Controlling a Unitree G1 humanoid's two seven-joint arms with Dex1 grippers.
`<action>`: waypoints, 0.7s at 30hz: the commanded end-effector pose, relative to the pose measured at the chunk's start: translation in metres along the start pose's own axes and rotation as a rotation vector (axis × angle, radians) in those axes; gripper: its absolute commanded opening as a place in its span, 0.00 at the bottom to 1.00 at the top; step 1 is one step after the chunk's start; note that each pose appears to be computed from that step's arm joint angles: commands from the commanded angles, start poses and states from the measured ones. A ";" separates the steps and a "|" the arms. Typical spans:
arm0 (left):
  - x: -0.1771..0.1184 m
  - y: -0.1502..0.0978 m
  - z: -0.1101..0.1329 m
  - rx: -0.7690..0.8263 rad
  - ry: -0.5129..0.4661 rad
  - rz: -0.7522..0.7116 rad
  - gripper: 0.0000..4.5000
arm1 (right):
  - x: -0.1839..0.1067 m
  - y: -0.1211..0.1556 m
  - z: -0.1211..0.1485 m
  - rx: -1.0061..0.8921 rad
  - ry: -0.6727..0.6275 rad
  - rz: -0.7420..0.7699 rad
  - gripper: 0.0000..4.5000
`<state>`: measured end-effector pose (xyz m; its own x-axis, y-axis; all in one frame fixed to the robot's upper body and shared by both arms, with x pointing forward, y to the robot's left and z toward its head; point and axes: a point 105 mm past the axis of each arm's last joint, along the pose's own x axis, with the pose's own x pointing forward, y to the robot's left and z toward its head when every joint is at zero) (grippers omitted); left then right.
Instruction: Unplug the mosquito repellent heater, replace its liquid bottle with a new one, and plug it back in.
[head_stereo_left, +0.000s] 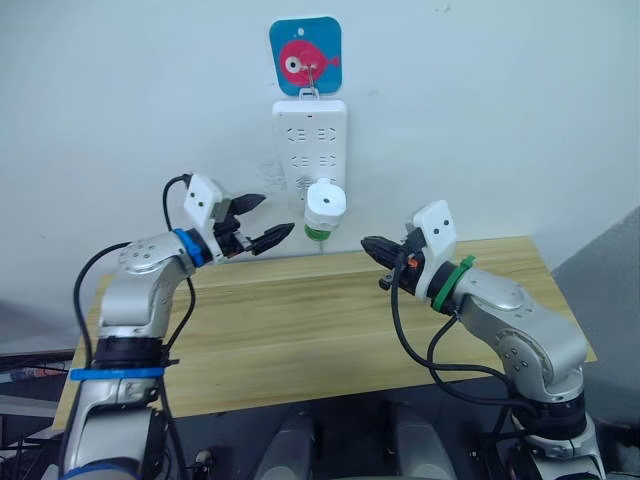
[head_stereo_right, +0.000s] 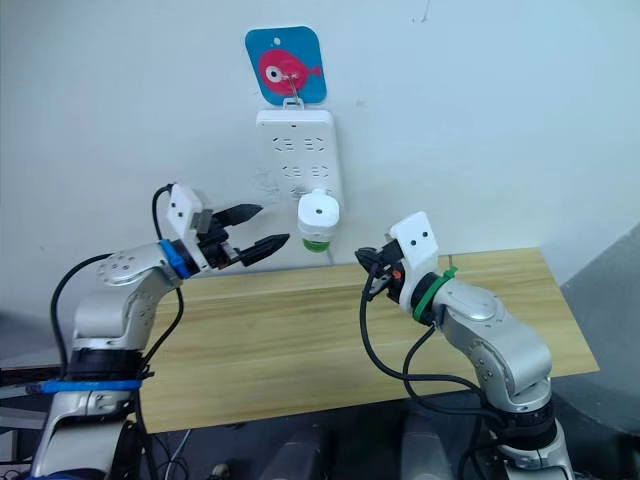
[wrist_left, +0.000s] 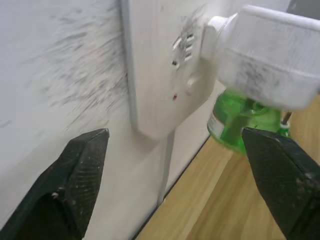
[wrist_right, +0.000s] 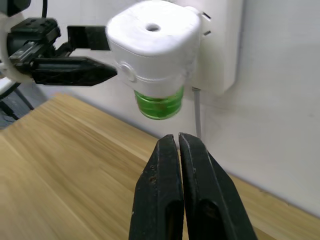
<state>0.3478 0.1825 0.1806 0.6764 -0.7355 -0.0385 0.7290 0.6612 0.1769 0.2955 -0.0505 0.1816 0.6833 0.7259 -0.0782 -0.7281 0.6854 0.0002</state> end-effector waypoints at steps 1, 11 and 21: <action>-0.016 -0.017 0.023 0.014 -0.032 -0.066 1.00 | 0.005 0.017 0.017 -0.010 -0.068 0.099 0.01; -0.023 -0.080 0.062 -0.092 -0.041 -0.248 1.00 | 0.024 0.019 0.025 0.060 -0.093 0.122 0.01; -0.025 -0.077 0.058 -0.124 -0.013 -0.226 1.00 | 0.036 0.014 0.024 0.048 -0.097 0.102 0.01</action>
<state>0.2709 0.1393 0.2155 0.4855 -0.8711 -0.0739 0.8739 0.4860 0.0115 0.3120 -0.0144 0.1886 0.6088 0.7926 -0.0347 -0.7884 0.6093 0.0844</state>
